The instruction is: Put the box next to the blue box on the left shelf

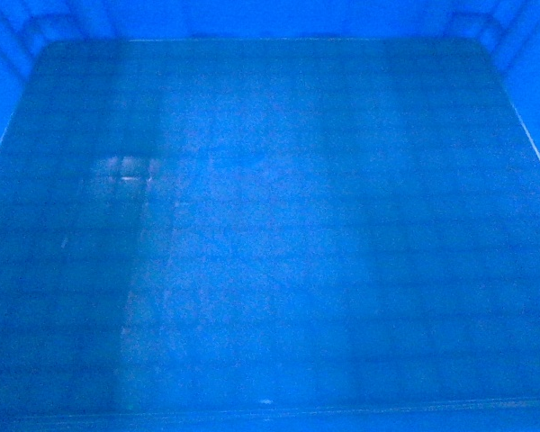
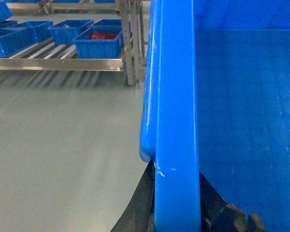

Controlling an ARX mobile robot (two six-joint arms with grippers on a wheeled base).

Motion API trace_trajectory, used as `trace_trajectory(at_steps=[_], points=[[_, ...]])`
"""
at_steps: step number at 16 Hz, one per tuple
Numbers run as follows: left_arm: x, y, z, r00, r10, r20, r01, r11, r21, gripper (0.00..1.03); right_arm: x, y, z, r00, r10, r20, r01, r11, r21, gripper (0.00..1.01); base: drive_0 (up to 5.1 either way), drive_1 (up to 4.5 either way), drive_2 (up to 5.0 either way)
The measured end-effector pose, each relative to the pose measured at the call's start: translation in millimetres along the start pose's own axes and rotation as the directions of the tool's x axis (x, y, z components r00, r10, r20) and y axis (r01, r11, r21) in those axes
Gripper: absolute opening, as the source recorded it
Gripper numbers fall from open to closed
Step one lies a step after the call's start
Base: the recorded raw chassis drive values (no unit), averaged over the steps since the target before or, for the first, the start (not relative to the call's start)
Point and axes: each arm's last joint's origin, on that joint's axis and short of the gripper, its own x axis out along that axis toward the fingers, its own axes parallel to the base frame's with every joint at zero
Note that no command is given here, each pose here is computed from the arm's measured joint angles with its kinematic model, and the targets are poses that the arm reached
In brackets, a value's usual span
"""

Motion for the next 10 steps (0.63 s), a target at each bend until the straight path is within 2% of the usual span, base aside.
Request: trace_trajectory(at_steps=[10], points=[[0.0, 0.0, 0.0, 1.000, 0.000, 0.000, 0.000, 1.0000, 0.000, 0.09, 0.0, 0.0, 0.0, 1.000, 0.000, 0.000, 0.000, 1.0000, 0.000, 0.12, 0.0, 4.08, -4.1]])
